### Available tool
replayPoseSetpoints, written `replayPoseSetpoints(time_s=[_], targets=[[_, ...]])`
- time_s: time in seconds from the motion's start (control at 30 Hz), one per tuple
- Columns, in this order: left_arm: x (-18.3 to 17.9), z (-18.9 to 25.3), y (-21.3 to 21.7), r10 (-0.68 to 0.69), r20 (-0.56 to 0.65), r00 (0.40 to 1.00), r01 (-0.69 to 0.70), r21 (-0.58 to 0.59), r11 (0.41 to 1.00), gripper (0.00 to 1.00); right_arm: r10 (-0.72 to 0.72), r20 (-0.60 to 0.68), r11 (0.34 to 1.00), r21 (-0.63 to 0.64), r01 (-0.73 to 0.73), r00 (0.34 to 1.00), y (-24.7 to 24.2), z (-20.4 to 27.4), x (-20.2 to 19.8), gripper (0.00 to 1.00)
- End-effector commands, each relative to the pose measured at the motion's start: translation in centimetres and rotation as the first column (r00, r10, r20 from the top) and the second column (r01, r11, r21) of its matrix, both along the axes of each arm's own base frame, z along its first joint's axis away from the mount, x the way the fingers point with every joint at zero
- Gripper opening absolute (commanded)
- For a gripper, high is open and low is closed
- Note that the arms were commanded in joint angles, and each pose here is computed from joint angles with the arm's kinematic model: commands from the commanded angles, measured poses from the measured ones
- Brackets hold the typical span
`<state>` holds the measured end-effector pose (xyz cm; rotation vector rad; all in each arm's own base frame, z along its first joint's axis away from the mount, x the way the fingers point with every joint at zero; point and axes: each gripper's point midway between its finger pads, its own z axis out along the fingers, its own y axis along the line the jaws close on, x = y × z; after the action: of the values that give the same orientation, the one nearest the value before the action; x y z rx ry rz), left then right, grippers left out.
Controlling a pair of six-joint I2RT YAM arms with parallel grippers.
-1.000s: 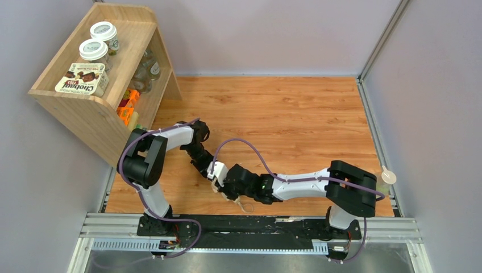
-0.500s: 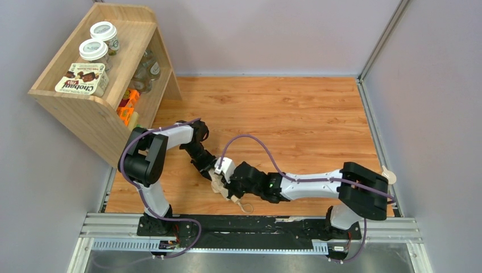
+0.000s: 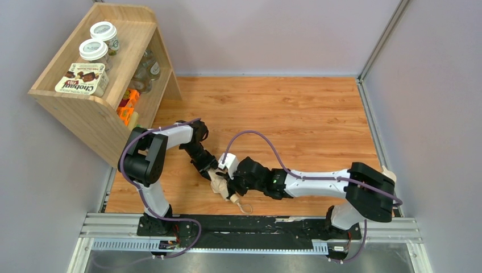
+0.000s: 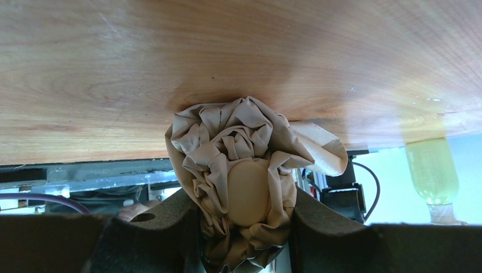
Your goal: Put away the umbrella
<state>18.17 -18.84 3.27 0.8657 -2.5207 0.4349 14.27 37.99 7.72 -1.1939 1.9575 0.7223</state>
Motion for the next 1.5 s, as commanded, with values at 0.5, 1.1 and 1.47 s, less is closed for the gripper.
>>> replayPoseSetpoints(time_s=[0.5,1.1,1.47], targets=[[0.5,-0.8,-0.1,-0.017,-0.001,1.0,0.017,-0.009,1.0,0.0,0.107,0.158,0.993,-0.059,-0.099,0.982,2.3,0.7,-0.8,0.0],[1.1,-0.4,0.1,-0.025,0.015,1.0,0.025,-0.006,1.0,0.0,0.164,-0.062,0.979,-0.109,-0.17,0.985,0.2,-3.8,-5.7,0.1],[1.2,-0.1,0.2,-0.016,0.03,0.999,0.016,-0.001,1.0,0.0,0.195,-0.241,0.978,-0.02,-0.206,0.951,0.2,-3.9,-7.4,0.37]])
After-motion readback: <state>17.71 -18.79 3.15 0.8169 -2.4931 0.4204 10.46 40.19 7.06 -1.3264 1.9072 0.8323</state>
